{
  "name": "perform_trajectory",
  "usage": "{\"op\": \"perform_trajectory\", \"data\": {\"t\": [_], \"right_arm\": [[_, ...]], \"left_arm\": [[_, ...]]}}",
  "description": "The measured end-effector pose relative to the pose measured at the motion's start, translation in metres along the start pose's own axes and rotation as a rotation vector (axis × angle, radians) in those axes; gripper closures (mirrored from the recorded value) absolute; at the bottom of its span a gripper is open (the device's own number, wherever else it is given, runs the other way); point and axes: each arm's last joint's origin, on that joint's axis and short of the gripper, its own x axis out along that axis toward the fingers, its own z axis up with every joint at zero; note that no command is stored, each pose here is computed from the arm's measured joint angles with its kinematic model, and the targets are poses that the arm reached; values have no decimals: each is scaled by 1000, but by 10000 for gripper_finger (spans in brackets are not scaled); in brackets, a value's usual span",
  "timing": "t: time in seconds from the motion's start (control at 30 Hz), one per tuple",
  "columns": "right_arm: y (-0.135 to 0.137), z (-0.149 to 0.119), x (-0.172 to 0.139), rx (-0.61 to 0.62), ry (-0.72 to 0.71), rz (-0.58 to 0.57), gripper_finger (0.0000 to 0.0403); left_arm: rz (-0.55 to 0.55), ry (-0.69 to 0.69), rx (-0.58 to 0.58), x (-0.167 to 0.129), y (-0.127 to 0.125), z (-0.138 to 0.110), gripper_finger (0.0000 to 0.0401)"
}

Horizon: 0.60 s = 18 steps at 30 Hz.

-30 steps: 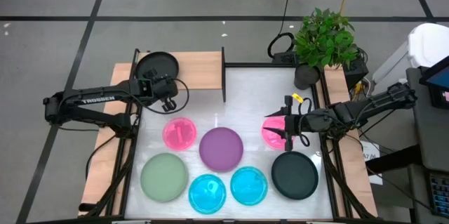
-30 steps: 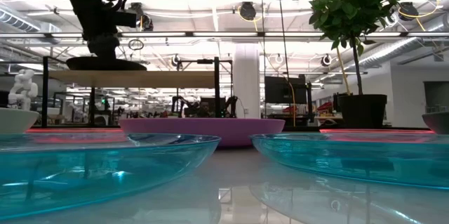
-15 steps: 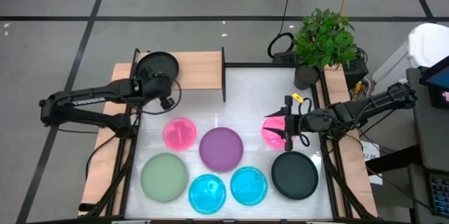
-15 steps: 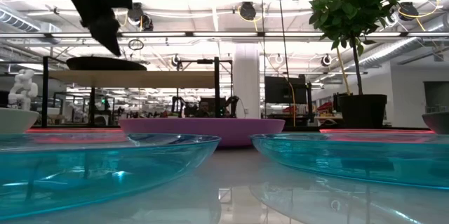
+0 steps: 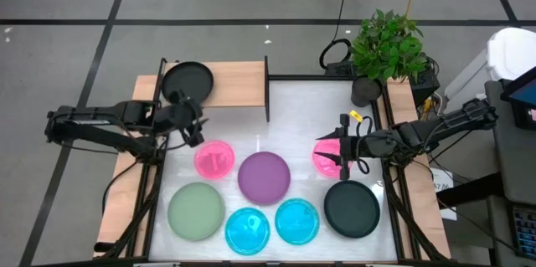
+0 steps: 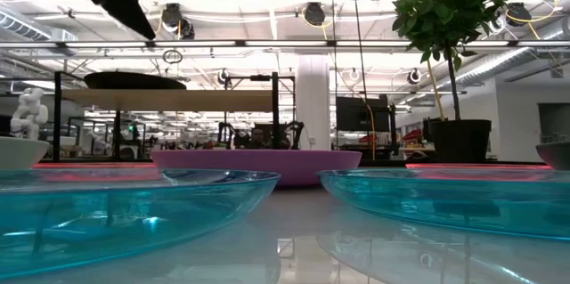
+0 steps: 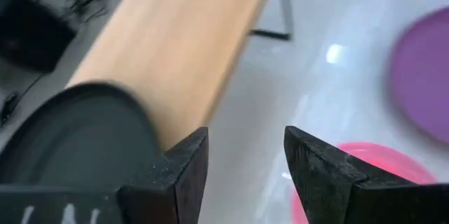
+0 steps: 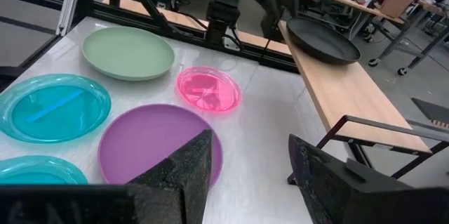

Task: Place and stack plates onto a shelf
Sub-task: Put the right pink transparent plate on the shelf

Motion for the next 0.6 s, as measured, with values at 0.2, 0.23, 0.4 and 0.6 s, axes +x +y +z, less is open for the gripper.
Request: {"op": "perform_trajectory", "data": {"t": [0.2,0.23,0.4,0.6], "right_arm": [[0,-1,0,31,6,1,234],[0,-1,0,35,5,1,234],[3,-10,4,31,27,3,234],[5,-18,7,55,48,4,234]], "left_arm": [[-117,-49,111,-11,-23,-1,208],[-139,-54,127,-13,-26,-2,208],[-233,-78,179,-22,-43,-6,208],[-333,-149,234,-31,-67,-5,208]]}}
